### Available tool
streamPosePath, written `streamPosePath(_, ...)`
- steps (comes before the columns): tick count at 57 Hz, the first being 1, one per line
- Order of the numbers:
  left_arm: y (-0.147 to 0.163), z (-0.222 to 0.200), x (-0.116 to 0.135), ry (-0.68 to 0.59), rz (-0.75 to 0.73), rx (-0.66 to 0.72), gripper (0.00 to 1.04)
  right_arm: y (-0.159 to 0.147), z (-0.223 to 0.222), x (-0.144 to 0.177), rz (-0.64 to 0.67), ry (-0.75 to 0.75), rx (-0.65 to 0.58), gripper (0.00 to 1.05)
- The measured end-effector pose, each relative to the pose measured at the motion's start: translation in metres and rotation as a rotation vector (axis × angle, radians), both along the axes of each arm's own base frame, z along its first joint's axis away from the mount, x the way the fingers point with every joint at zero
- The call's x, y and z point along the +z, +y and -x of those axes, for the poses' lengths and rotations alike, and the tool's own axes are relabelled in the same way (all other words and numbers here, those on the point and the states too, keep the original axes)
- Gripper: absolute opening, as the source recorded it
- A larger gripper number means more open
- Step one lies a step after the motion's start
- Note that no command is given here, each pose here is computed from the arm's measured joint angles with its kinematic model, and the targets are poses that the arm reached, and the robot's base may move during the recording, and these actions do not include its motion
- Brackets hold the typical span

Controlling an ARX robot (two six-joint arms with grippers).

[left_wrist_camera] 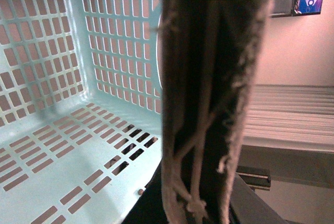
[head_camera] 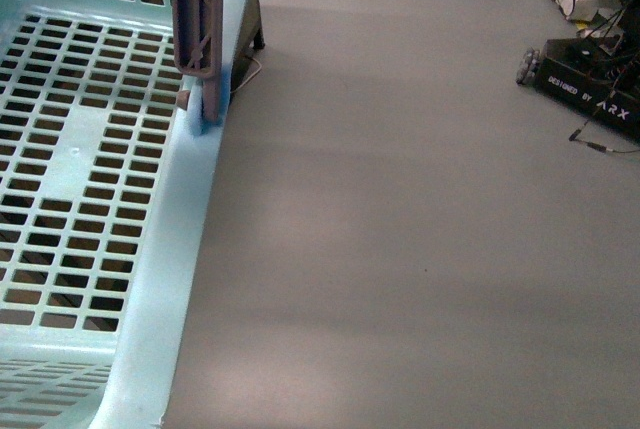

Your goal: Pick mango and avocado into basket

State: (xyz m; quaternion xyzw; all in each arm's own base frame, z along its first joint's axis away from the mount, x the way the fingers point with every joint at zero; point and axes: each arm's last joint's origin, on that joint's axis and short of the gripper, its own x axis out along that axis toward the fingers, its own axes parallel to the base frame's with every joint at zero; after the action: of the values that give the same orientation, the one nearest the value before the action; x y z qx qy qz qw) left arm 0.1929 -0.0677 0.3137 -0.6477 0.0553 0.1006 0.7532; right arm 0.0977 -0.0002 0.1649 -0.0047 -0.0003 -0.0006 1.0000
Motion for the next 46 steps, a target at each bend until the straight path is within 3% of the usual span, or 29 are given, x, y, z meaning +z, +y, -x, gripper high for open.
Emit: streamPosePath(46,0.0003,0.0006,0.0012,-0.005,0.001,0.001,0.09,0.0,0.0,0.0001,0.0,0.0,0.0,0.97)
